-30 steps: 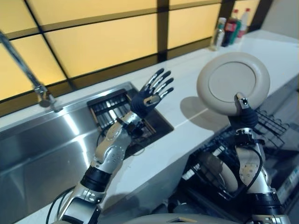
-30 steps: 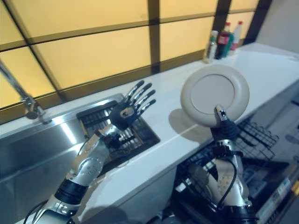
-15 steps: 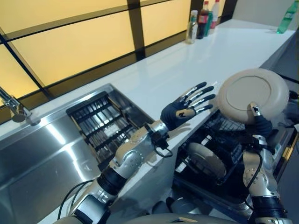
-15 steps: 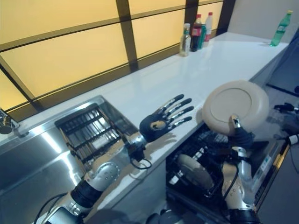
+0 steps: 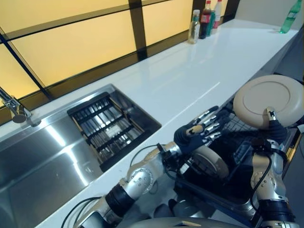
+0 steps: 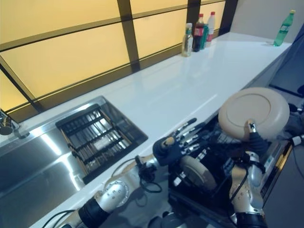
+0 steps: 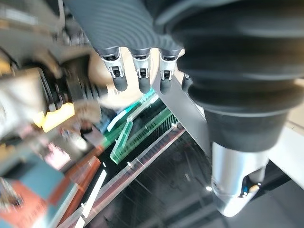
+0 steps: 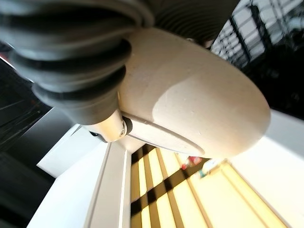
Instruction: Pick up plates and place into dishwasher.
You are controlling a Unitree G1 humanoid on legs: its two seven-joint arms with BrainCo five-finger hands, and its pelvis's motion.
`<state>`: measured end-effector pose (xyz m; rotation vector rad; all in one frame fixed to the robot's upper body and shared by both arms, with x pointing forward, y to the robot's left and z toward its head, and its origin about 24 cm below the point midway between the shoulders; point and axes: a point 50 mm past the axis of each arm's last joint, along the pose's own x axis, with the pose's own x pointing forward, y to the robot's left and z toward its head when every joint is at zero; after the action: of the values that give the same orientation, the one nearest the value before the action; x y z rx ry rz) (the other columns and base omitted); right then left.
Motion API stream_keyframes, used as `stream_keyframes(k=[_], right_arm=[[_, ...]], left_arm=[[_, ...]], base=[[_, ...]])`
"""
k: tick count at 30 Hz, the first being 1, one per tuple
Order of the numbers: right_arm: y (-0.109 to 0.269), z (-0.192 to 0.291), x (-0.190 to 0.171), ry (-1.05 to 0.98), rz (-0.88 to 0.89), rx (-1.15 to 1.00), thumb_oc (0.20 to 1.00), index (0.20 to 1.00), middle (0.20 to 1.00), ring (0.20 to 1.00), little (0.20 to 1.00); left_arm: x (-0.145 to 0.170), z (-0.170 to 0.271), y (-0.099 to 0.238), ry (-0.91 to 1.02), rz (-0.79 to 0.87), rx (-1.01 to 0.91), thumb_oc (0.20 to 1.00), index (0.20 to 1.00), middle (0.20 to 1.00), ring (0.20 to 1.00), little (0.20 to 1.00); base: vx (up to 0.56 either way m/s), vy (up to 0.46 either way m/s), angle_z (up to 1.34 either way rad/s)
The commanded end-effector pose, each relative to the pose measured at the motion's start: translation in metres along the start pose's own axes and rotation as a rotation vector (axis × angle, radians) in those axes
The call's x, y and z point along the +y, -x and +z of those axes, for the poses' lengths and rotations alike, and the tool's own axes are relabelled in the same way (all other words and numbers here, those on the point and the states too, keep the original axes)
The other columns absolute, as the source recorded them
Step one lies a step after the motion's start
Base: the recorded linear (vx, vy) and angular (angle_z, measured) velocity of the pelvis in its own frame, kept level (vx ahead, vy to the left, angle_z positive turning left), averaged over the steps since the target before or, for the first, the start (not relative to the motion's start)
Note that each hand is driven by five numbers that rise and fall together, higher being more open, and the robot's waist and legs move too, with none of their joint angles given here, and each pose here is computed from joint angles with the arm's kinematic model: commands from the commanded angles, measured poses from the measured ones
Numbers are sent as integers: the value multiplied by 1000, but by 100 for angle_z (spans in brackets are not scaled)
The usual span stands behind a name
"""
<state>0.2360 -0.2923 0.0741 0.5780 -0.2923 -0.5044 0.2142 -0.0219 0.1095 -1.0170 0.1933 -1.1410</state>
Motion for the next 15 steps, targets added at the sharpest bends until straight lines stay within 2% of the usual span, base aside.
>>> stream_keyframes(k=[1, 4, 7, 11, 15], right_arm=[[-18, 22, 9, -67, -1, -150, 200, 200, 200, 200, 200], [-27, 28, 4, -39, -20, -157, 200, 200, 200, 200, 200], [-33, 35, -2, -16, -35, -158, 200, 200, 200, 200, 200], [-35, 42, -11, 21, -50, -157, 200, 200, 200, 200, 200], [-33, 45, -24, 15, -80, -144, 200, 200, 200, 200, 200]], left_arm=[[-14, -14, -10, 77, -97, 31, 1000, 1000, 1000, 1000, 1000], [-8, -25, -2, 77, -93, 97, 1000, 1000, 1000, 1000, 1000], [8, -35, 13, 45, -1, 137, 1000, 1000, 1000, 1000, 1000], [33, -43, 44, 46, 122, 134, 1000, 1000, 1000, 1000, 1000], [58, -39, 78, -45, 267, 125, 1000, 1000, 1000, 1000, 1000]], base=[[-3, 1, -6], [6, 15, -2], [1, 59, -1], [10, 91, 0], [-68, 69, -3]])
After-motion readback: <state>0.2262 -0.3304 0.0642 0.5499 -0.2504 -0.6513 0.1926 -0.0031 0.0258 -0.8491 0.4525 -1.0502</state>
